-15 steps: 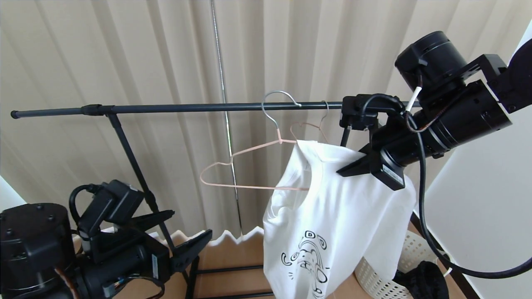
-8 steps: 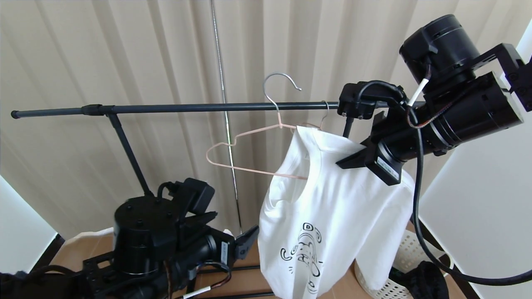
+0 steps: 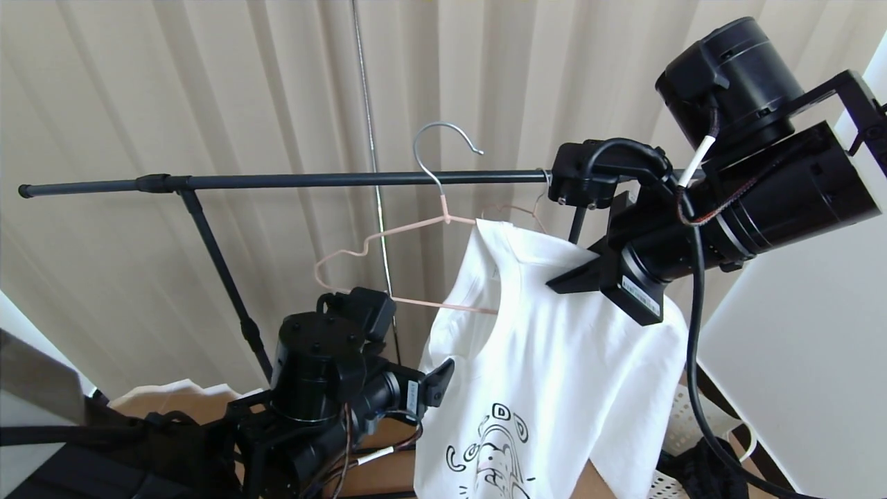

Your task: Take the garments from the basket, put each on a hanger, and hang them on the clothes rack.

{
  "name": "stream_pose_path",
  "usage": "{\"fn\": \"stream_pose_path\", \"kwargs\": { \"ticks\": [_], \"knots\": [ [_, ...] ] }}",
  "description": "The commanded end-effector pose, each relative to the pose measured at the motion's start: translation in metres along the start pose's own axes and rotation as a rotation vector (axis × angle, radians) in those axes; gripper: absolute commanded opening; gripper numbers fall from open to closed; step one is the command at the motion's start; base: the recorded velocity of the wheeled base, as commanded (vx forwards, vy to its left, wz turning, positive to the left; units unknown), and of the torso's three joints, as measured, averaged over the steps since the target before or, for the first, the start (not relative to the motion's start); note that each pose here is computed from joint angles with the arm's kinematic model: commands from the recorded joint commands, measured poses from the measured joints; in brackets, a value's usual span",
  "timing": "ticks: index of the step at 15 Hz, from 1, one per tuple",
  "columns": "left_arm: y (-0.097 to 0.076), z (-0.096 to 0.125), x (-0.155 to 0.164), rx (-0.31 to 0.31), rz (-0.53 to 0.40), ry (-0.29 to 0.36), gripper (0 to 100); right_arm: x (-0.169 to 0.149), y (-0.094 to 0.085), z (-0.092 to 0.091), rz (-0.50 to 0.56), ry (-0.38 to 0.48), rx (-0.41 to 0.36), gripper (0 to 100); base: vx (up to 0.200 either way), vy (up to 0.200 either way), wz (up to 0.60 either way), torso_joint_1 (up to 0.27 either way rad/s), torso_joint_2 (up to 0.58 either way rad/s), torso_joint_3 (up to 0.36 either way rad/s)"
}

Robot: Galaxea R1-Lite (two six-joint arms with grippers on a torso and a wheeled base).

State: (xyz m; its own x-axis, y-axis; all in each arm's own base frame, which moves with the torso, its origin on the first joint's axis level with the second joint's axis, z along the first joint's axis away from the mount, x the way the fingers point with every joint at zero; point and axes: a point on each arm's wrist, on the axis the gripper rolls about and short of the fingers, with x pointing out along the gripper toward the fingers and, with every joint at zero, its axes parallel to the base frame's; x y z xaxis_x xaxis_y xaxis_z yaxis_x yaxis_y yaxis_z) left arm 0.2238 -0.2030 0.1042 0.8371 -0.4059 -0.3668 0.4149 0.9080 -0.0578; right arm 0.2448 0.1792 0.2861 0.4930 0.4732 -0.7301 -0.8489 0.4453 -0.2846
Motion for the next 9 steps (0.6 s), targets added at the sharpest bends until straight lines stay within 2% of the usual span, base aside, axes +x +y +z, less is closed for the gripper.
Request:
{"fn": "stream_pose_path", "kwargs": {
  "ticks": [1, 4, 5, 9],
  "knots": [
    [-0.002, -0.006, 0.011, 0.006, 0.012, 0.021, 100, -0.002, 0.003, 0.001, 0.004, -0.006, -0.008, 0, 0.0, 0.0, 0.0, 0.0, 0.0, 0.0],
    [-0.004, -0.007, 0.022, 0.007, 0.041, 0.017, 100, -0.011, 0.008, 0.0, 0.006, -0.017, -0.017, 0, 0.0, 0.0, 0.0, 0.0, 0.0, 0.0],
    [-0.003, -0.008, 0.024, 0.005, 0.048, 0.022, 0, -0.016, 0.009, -0.001, 0.001, -0.027, -0.018, 0, 0.0, 0.0, 0.0, 0.0, 0.0, 0.0],
    [0.002, -0.008, 0.022, 0.003, 0.069, 0.021, 0, -0.023, 0.009, -0.008, -0.006, -0.02, -0.006, 0, 0.0, 0.0, 0.0, 0.0, 0.0, 0.0]
  ]
}}
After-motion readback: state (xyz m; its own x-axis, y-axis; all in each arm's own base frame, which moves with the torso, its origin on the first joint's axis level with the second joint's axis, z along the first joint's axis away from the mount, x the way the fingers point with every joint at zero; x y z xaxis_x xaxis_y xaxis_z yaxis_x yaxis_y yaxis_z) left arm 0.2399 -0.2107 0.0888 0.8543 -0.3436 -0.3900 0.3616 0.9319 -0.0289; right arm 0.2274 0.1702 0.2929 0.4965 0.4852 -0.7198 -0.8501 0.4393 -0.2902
